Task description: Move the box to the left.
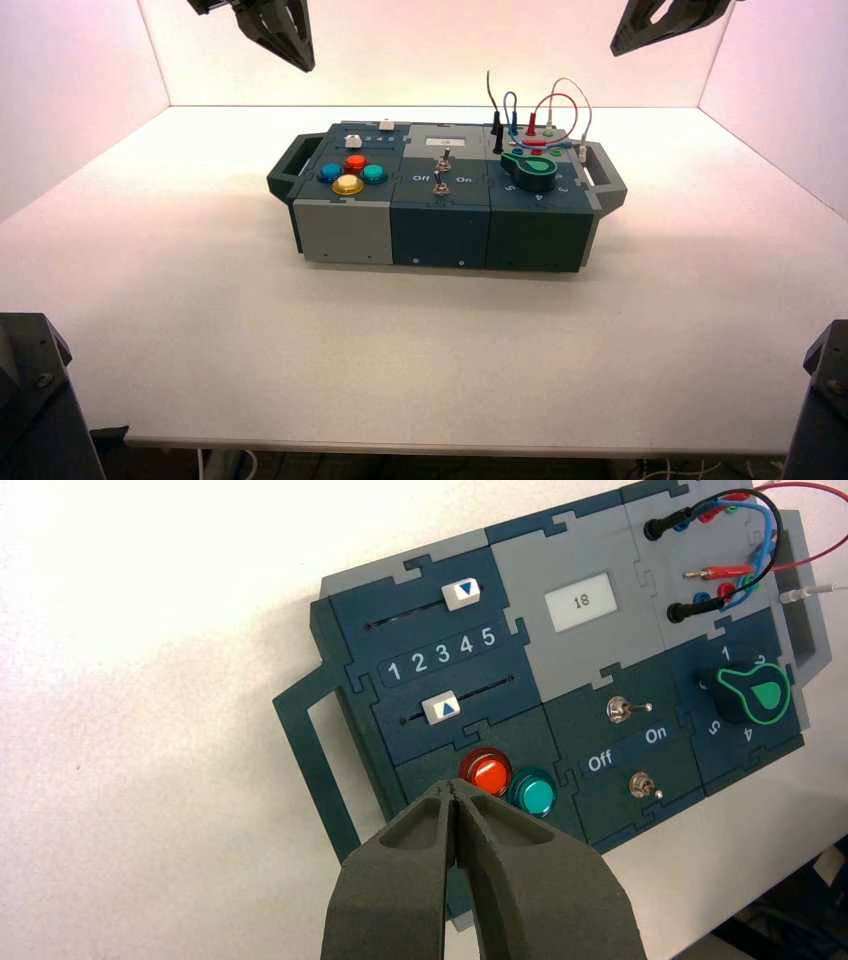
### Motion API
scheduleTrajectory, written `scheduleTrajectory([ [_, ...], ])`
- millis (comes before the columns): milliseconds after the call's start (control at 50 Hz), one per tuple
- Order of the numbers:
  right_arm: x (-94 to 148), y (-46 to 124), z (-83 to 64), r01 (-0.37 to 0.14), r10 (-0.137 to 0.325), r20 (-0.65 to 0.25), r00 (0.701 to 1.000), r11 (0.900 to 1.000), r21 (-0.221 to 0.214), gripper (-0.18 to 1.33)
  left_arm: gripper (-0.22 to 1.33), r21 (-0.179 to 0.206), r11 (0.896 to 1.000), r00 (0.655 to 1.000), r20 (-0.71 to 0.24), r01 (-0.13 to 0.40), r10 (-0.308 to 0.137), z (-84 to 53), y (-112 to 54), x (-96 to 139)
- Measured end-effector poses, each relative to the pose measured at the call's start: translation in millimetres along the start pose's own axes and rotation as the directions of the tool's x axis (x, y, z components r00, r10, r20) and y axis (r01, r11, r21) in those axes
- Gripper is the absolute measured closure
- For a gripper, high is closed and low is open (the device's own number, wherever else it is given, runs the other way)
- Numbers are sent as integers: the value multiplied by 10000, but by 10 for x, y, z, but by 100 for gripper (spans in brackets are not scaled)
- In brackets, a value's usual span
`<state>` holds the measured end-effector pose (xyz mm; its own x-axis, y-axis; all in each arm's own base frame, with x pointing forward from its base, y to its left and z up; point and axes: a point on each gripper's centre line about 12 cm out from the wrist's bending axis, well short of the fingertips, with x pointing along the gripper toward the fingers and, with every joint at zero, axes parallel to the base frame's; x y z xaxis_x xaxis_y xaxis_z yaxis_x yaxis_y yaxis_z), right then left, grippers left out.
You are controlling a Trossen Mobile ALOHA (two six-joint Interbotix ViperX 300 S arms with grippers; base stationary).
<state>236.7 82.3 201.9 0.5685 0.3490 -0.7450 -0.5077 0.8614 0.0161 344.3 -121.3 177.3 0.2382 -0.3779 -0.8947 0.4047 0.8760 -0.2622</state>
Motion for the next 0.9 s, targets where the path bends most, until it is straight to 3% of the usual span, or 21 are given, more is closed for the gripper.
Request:
scheduleTrajectory([
  [560,-44,-12,37,158,-157,325,9993,9999,-39,128,127,24,10000,9999,101,-19,19,6,-8,-29],
  [900,-283,-47,94,487,-572,1264,9903,9964,695,128,127,174,9986,9790,1987,-498,453,13,-112,-469],
])
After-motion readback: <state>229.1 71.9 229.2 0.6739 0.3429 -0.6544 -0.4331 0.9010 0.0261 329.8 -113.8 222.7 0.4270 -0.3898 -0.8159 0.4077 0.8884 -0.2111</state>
